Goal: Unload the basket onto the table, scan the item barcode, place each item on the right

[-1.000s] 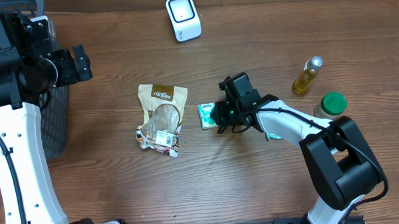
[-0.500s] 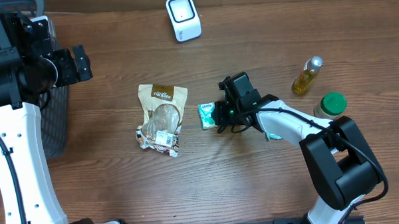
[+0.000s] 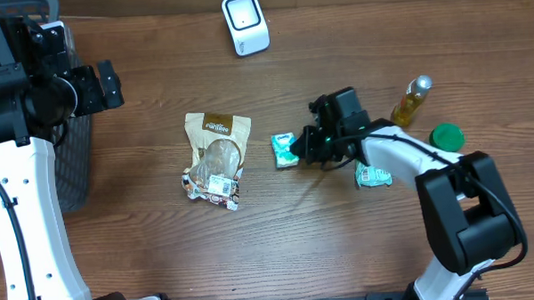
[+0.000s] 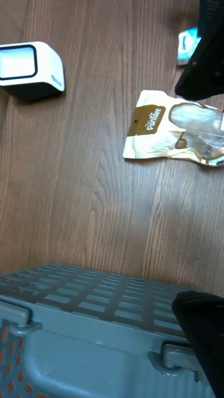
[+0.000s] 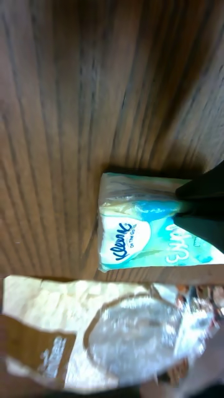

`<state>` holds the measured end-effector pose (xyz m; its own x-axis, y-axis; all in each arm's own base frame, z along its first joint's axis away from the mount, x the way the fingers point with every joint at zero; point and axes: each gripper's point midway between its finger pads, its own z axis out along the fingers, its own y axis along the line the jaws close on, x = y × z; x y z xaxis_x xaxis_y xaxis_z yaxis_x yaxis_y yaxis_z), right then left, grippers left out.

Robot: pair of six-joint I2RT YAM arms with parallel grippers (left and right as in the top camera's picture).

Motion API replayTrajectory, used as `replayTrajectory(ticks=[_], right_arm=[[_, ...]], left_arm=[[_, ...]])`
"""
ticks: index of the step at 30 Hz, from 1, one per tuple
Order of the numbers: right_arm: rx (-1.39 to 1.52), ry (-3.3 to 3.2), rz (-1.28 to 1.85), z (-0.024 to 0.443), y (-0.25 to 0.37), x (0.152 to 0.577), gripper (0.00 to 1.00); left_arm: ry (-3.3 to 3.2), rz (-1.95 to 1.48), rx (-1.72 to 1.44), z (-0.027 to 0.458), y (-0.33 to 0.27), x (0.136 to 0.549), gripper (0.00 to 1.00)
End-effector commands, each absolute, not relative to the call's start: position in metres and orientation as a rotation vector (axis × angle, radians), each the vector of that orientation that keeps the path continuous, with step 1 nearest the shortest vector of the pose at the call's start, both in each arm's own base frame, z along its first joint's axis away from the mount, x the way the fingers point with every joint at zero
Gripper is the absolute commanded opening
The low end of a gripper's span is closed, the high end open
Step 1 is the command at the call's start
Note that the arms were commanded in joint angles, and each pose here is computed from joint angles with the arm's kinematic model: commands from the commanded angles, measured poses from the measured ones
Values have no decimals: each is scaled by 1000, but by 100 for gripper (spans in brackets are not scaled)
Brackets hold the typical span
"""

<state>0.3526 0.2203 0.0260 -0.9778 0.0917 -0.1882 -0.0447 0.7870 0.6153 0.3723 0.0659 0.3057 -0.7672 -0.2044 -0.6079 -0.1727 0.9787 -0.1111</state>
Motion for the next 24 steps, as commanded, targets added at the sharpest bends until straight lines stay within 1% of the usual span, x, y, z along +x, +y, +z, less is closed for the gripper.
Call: replayTrajectory(ticks=[1, 5, 8, 16, 20, 24], right_arm=[[-119, 2674, 1327, 57, 232, 344, 4], [-267, 2529, 1631, 89, 237, 332, 4], [-298, 2456, 1800, 107, 239, 323, 4], [-412, 2256, 2168, 150, 243, 300, 4], [-492, 2154, 2245, 174, 241, 290, 4], [-571, 2093, 2203, 207, 239, 280, 4]], left_arm=[[2450, -63, -266, 310, 66, 374, 100], [2450, -63, -266, 310, 66, 374, 99], [2450, -63, -266, 310, 66, 374, 100], [2450, -63, -266, 310, 66, 374, 100], [2450, -63, -266, 310, 66, 374, 100], [2450, -63, -266, 310, 66, 374, 99]])
